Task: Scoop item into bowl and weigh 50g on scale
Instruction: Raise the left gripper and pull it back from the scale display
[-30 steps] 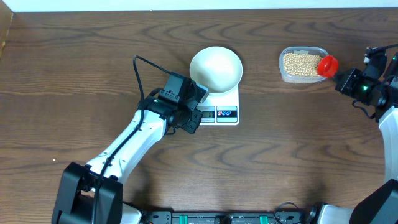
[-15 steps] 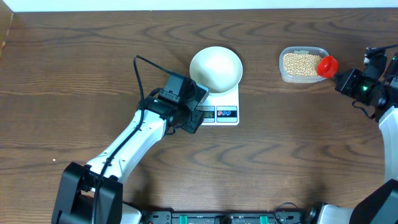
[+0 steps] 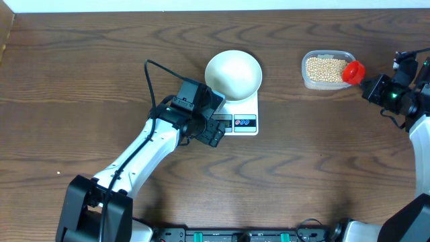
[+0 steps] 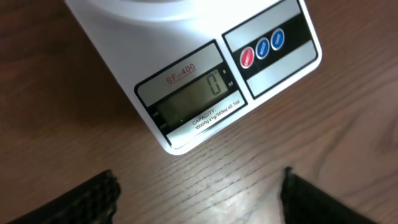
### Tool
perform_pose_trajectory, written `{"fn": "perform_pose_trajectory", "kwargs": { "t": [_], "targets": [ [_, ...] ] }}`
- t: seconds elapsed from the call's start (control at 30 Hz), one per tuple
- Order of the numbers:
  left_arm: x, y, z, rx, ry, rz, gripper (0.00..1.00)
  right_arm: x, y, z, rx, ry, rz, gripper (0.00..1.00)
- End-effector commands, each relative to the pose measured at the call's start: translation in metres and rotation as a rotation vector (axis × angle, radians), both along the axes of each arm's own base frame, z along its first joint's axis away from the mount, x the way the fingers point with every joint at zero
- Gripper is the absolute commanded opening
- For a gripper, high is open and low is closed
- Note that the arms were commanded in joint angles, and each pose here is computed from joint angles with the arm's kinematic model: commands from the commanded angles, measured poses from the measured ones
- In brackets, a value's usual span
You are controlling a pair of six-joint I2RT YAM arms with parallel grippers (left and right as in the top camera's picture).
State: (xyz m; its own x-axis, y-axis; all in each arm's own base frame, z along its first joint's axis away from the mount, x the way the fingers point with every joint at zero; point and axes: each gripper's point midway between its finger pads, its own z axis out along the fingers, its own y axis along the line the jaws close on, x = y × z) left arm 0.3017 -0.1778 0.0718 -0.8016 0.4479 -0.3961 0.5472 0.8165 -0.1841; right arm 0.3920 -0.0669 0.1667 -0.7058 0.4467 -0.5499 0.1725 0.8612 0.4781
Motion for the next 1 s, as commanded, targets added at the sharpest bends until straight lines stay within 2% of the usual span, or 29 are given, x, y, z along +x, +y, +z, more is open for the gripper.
{"fn": "perform_pose_trajectory", "kwargs": {
  "t": [0.0,0.27,0.3,0.37,0.63,0.73,0.83,0.97],
  "targets": [
    [-0.004,0.000,-0.005,-0.003,0.024,-0.003,0.89,0.003,-0.001,0.012,-0.019,-0.030,0.007,0.01],
    [-0.002,0.003,-0.005,0.018,0.011,0.007,0.90,0.003,-0.001,0.012,-0.019,-0.030,0.007,0.01],
    [-0.001,0.003,-0.003,0.014,0.005,0.007,0.95,0.003,-0.001,0.012,-0.019,-0.030,0.007,0.01],
    [0.000,0.002,0.007,0.002,-0.023,0.007,0.98,0.003,-0.001,0.012,-0.019,-0.030,0.007,0.01],
    [-0.002,0.004,0.091,-0.094,-0.265,0.004,0.98,0.003,-0.001,0.012,-0.019,-0.031,0.007,0.01],
    [-0.007,0.018,0.107,-0.044,-0.325,0.043,0.98,0.003,-0.002,0.011,-0.028,-0.029,0.008,0.01],
    [-0.020,0.035,0.096,0.038,-0.296,0.102,0.98,0.001,-0.008,0.008,-0.053,-0.013,-0.015,0.01],
    [-0.033,0.038,0.054,0.040,-0.244,0.127,0.98,0.001,-0.008,0.008,-0.053,-0.010,-0.016,0.01]
  ]
}}
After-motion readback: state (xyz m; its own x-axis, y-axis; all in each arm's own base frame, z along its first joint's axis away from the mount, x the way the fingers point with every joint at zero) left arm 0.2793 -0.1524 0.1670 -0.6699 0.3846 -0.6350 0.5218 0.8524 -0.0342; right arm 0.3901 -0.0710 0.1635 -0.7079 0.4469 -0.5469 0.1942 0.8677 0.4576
